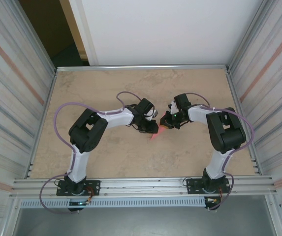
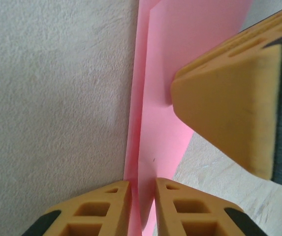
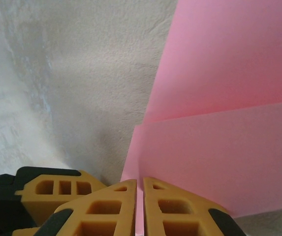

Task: Fold a paper plane with a square sheet of paper (pick it up from the middle)
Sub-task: Fold the wing for the fifth time at the center of the table.

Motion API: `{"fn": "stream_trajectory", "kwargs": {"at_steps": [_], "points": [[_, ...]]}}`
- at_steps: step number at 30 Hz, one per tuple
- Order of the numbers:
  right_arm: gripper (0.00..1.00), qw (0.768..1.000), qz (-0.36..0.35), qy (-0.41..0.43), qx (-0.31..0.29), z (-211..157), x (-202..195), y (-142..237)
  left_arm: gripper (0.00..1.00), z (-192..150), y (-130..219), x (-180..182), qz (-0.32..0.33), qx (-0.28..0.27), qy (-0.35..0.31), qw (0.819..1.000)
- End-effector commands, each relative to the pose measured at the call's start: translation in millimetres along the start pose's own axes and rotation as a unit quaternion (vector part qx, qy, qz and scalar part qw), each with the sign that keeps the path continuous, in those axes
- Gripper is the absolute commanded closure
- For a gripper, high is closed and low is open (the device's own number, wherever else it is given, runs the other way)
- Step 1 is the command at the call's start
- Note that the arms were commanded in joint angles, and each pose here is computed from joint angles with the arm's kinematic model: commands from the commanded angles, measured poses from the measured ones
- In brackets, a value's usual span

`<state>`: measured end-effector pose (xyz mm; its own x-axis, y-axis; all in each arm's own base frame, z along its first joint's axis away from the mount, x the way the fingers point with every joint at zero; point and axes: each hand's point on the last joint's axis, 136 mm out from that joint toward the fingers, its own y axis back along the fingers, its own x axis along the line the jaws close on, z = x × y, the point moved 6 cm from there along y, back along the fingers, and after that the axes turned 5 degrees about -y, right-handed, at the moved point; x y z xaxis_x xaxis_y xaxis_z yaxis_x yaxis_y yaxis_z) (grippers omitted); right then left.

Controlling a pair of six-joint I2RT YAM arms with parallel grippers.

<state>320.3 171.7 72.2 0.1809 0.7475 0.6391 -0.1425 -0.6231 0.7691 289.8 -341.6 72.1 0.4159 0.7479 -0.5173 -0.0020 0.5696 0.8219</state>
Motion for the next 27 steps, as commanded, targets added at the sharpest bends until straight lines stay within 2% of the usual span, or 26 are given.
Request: {"fn": "stream_trajectory", "kwargs": {"at_steps": [1,20,25,27], "points": [[0.87,1.0,-0.002,0.006,0.006,1.6,1.9,-2.8,0.78,-19.6,-17.3,21.6,0.037,0.047,0.027,0.998],[0.87,0.999,-0.032,-0.003,0.017,-1.4,-15.9,-14.9,0.78,-21.2,-17.7,22.5,0.038,0.049,0.028,0.998],[0.87,0.999,-0.046,-0.006,0.023,-3.5,-21.6,-17.6,0.78,-18.2,-12.1,19.3,0.039,0.042,0.024,0.998],[0.87,0.998,-0.051,-0.008,0.024,-3.5,-23.7,-18.2,0.78,-9.6,2.3,10.3,0.034,0.023,0.016,0.999]]}}
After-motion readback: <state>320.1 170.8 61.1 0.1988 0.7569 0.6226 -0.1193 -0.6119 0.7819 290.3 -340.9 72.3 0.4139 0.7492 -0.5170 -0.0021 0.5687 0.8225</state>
